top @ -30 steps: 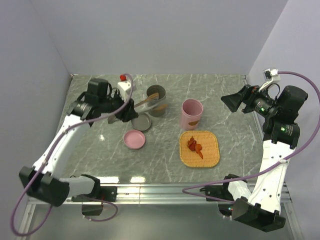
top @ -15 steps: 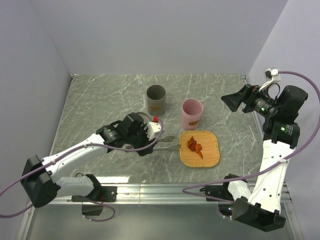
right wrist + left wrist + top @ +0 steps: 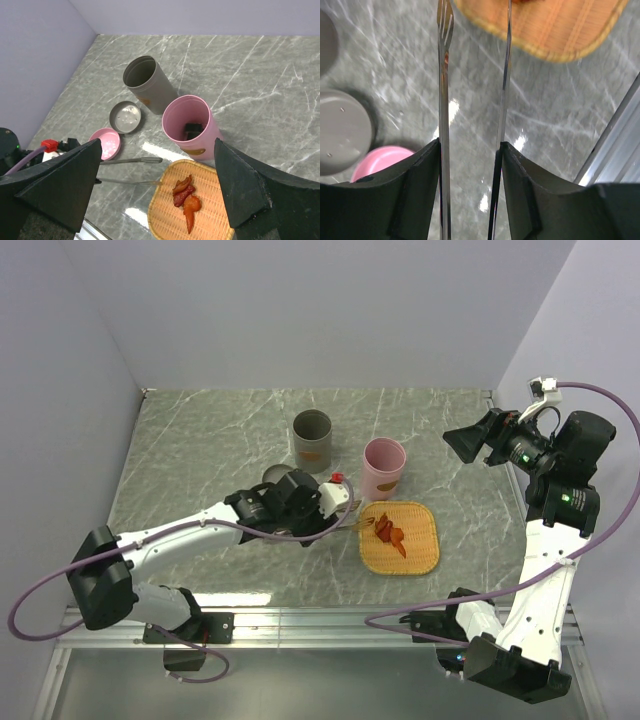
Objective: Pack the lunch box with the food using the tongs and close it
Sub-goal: Pick up the food using the clamp
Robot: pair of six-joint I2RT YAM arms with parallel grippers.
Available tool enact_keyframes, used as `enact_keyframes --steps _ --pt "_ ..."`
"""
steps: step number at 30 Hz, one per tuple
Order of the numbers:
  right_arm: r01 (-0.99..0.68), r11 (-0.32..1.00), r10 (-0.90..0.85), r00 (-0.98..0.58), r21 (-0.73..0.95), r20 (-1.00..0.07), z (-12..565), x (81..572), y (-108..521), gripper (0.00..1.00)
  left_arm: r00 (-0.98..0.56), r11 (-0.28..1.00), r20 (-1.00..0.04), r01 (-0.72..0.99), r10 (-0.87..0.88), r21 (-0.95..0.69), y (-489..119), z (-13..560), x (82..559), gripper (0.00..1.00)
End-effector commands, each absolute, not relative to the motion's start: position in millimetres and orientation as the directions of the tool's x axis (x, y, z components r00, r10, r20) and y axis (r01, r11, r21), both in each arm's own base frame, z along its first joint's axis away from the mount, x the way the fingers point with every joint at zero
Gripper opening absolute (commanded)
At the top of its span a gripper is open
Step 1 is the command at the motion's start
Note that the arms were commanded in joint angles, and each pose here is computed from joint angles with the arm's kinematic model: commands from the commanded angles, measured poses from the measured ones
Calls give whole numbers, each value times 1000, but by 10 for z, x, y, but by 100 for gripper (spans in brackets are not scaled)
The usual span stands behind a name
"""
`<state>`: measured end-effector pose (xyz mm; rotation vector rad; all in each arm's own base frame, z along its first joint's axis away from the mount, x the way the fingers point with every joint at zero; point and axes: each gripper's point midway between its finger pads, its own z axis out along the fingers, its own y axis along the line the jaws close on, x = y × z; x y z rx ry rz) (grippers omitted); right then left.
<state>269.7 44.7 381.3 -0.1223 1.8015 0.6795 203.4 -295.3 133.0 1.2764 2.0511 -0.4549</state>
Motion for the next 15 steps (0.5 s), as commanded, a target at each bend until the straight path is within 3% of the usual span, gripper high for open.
enact_keyframes --steps 1,15 --pt "-422 842 225 -290 336 -930 3951 2682 427 100 -239 470 -774 879 586 84 -3196 1700 2180 55" --pt "-421 848 214 -284 322 -935 3961 2666 423 100 -234 432 -737 897 634 87 -3482 1561 2103 53"
